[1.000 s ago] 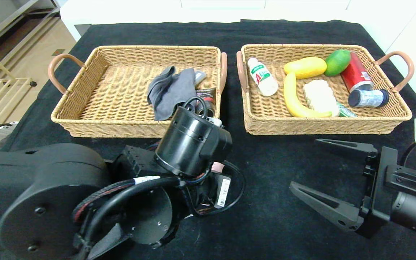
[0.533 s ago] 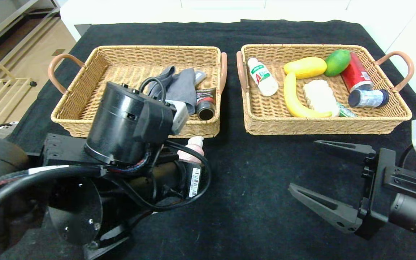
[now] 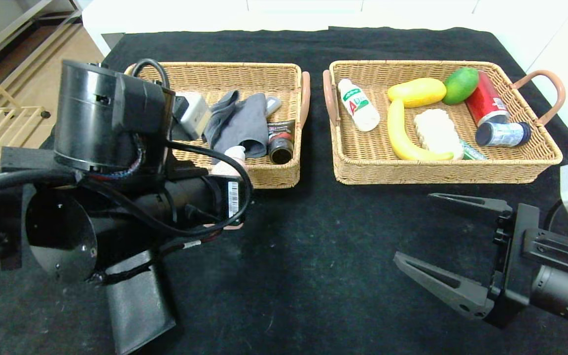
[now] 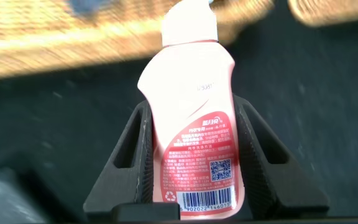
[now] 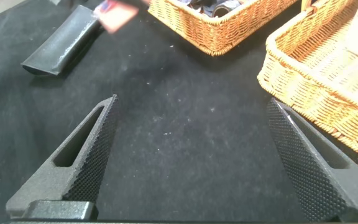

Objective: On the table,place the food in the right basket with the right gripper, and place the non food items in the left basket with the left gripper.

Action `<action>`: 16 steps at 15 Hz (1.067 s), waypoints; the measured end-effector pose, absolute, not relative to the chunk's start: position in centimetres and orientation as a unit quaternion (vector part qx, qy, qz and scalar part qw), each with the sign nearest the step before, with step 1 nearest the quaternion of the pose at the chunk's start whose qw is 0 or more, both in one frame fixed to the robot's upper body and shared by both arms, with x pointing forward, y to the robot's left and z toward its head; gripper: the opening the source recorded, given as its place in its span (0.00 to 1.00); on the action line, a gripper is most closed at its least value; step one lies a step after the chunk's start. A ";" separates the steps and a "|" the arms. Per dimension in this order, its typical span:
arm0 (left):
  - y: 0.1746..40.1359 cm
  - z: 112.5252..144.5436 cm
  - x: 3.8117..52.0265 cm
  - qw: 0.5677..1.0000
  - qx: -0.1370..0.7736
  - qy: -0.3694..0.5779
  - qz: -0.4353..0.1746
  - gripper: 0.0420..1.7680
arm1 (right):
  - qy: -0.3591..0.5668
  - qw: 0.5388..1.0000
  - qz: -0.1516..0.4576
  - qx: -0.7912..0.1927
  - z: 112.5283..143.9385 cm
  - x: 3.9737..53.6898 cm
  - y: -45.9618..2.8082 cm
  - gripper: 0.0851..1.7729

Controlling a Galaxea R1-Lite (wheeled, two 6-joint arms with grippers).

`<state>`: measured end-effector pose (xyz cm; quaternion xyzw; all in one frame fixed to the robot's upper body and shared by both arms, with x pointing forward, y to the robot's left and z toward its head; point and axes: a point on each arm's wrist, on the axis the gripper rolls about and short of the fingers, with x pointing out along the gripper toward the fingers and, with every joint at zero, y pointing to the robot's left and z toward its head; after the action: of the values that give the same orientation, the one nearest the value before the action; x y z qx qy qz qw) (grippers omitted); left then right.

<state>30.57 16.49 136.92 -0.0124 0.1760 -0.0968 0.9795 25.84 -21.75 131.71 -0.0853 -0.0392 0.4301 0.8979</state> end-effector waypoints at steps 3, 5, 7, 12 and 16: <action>18.0 137.8 32.2 0.986 -0.037 0.147 -0.070 0.46 | -0.039 0.898 0.430 -0.085 131.7 25.8 -21.8 0.96; 18.6 138.4 33.0 0.989 -0.050 0.126 -0.056 0.46 | -0.039 0.898 0.430 -0.085 131.7 25.8 -21.8 0.96; 18.9 138.9 33.9 0.992 -0.057 0.108 -0.044 0.46 | -0.038 0.898 0.430 -0.085 131.6 25.9 -21.7 0.96; 18.6 139.4 36.9 0.996 -0.062 0.056 -0.028 0.46 | -0.034 0.898 0.431 -0.086 131.5 26.1 -21.6 0.96; 18.3 139.3 38.9 0.997 -0.064 0.029 -0.017 0.46 | -0.032 0.898 0.431 -0.087 131.4 26.1 -21.6 0.96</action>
<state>38.89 18.29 139.27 -0.0642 0.0295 -0.0172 0.9974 26.07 -21.59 131.38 -0.0868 -0.0323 0.4311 0.8975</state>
